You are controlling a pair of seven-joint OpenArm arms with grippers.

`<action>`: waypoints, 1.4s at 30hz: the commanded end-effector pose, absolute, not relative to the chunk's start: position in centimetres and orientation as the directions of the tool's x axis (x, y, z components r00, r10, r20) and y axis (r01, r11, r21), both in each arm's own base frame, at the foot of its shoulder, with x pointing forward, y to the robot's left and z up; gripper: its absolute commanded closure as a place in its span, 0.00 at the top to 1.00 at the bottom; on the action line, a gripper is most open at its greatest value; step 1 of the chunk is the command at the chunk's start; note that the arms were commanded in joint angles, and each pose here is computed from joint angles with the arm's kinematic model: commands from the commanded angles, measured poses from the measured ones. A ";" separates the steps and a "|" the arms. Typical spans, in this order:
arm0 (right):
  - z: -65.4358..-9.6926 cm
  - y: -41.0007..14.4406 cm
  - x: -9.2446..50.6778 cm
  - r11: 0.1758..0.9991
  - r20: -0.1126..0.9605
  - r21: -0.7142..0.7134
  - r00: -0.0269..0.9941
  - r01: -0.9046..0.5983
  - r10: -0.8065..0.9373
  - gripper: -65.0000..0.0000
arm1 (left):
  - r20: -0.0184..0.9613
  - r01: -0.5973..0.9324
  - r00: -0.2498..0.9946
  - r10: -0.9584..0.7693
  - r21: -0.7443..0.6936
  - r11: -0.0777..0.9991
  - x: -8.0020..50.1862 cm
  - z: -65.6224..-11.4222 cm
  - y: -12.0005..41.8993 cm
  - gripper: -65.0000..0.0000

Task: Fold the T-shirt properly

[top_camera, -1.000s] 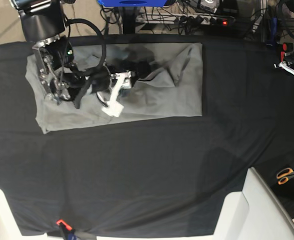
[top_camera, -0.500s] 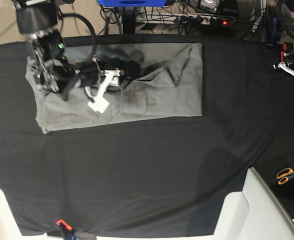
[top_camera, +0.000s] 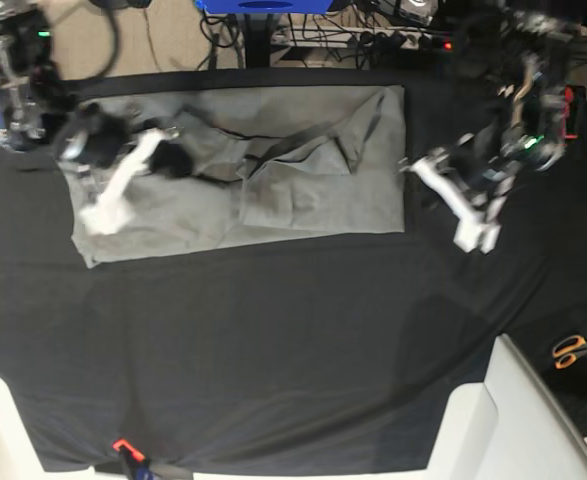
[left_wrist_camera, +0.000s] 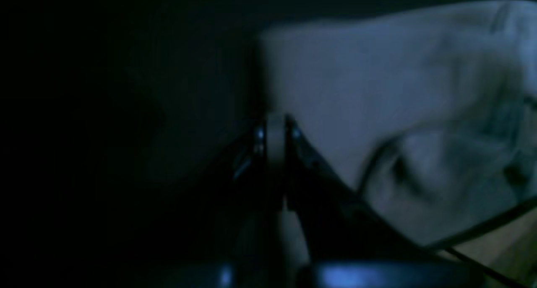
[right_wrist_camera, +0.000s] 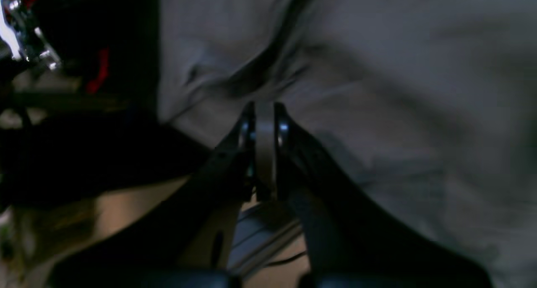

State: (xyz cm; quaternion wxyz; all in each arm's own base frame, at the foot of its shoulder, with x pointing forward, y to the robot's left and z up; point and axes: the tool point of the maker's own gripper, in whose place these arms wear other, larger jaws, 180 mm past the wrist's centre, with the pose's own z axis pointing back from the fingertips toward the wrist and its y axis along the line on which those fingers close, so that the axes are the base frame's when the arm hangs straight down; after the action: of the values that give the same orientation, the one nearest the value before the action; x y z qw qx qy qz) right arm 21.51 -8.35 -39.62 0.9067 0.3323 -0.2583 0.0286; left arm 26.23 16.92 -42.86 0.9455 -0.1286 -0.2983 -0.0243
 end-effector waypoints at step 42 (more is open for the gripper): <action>-39.6 -14.9 20.2 0.844 0.534 0.523 0.817 -0.118 -0.216 0.01 | 0.559 0.345 0.791 -0.250 -0.069 0.936 26.3 -43.7 8.1 0.00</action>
State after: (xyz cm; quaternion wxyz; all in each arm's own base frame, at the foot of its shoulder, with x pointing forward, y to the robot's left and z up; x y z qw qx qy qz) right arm 19.56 -14.75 -40.57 0.9181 0.2730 -0.2853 -0.0332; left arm 25.42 8.43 -44.66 0.9487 -0.0798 -0.2633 -0.1560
